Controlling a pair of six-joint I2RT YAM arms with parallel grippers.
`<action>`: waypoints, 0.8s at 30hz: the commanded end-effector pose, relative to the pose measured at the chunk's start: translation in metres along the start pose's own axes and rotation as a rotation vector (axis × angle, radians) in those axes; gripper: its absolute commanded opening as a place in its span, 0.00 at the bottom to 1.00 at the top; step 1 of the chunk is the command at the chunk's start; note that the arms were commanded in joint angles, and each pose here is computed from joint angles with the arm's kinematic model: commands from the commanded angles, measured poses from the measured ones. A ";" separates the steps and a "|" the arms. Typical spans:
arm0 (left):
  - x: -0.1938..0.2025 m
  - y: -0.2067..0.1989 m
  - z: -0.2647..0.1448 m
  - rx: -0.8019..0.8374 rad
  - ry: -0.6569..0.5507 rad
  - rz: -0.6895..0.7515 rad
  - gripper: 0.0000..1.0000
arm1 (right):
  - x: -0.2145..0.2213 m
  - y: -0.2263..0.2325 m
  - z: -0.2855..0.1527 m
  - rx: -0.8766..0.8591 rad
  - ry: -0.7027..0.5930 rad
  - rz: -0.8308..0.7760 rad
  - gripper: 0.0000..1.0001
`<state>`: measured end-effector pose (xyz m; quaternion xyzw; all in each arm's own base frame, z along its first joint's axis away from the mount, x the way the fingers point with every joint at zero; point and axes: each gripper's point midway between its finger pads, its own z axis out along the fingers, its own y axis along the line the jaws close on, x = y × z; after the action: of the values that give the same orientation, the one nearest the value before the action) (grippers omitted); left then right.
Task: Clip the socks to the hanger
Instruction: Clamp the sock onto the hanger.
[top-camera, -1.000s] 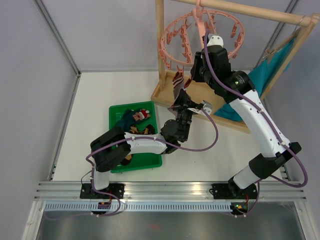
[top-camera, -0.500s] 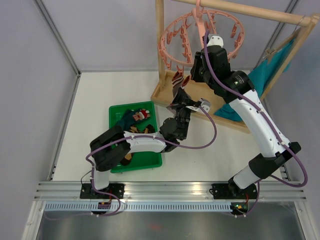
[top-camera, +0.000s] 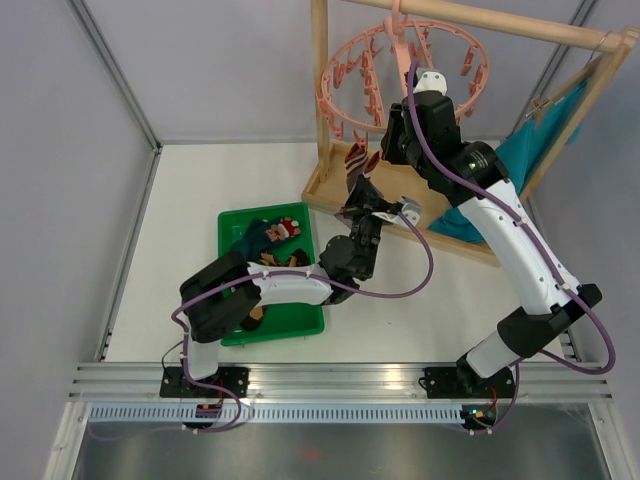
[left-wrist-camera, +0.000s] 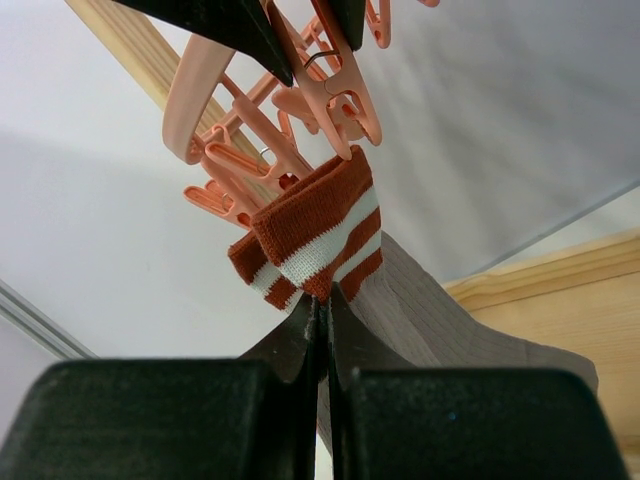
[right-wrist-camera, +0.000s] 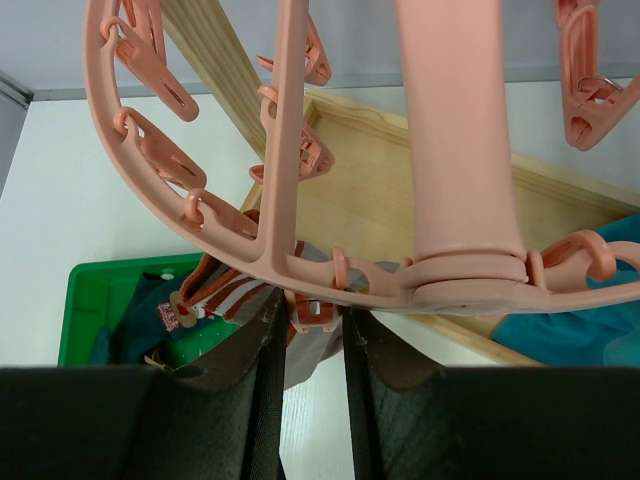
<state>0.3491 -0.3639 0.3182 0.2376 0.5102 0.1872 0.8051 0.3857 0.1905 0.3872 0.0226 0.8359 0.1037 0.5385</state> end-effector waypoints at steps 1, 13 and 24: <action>-0.038 0.057 0.002 -0.225 -0.152 -0.320 0.02 | -0.015 0.009 0.002 -0.017 -0.049 0.028 0.00; -0.041 0.051 0.002 -0.216 -0.160 -0.313 0.02 | -0.015 0.009 0.002 -0.017 -0.049 0.025 0.00; -0.039 0.046 0.002 -0.210 -0.159 -0.296 0.02 | -0.019 0.009 0.000 -0.019 -0.059 0.029 0.00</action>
<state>0.3493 -0.3711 0.3191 0.2422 0.5039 0.1815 0.8090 0.3858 0.1904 0.3873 0.0228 0.8358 0.1035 0.5387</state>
